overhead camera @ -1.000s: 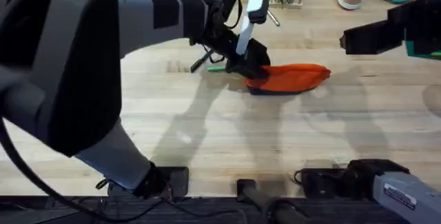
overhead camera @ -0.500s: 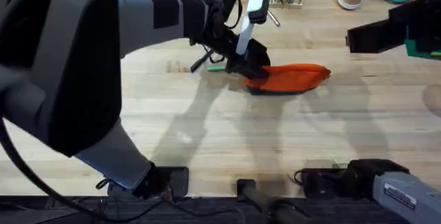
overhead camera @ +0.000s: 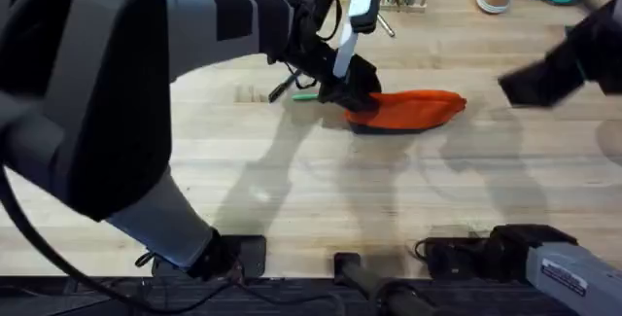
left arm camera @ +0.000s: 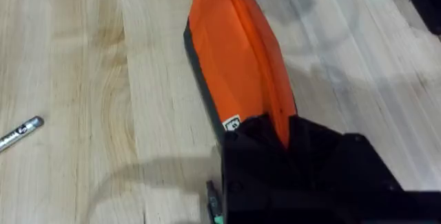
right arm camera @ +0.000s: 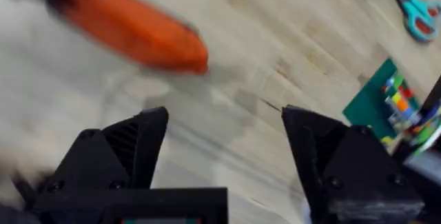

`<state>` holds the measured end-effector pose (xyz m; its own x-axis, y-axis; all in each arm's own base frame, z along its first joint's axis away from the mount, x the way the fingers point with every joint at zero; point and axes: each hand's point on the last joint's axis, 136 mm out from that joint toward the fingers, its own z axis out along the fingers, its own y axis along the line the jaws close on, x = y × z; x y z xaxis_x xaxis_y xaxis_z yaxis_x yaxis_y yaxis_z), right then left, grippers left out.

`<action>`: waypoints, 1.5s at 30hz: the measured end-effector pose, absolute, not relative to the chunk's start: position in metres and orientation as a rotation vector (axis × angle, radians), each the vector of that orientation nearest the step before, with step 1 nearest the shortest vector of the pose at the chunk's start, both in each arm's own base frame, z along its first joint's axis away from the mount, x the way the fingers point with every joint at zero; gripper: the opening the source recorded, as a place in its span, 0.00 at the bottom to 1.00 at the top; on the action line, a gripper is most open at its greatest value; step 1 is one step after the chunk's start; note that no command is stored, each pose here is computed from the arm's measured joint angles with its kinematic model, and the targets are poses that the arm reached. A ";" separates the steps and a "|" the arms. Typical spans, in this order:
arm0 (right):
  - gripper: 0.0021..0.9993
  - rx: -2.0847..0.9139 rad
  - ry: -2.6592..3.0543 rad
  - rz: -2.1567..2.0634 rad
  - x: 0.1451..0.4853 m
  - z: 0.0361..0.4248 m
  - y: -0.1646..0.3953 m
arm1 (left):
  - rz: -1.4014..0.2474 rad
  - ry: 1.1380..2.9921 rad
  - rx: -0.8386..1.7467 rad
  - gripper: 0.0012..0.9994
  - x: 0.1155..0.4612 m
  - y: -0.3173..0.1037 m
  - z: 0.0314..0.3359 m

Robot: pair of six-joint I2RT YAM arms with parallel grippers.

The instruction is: Unzip the bag, pick up the pens from the table one at a time and place them inside, then zip the bag closed.

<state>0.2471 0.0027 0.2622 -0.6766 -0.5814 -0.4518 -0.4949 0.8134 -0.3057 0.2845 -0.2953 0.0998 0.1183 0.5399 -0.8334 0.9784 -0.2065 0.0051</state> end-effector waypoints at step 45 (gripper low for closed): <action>1.00 -1.333 2.168 -0.043 0.229 0.253 -0.019 | -0.969 1.471 1.820 0.04 0.285 -0.295 0.100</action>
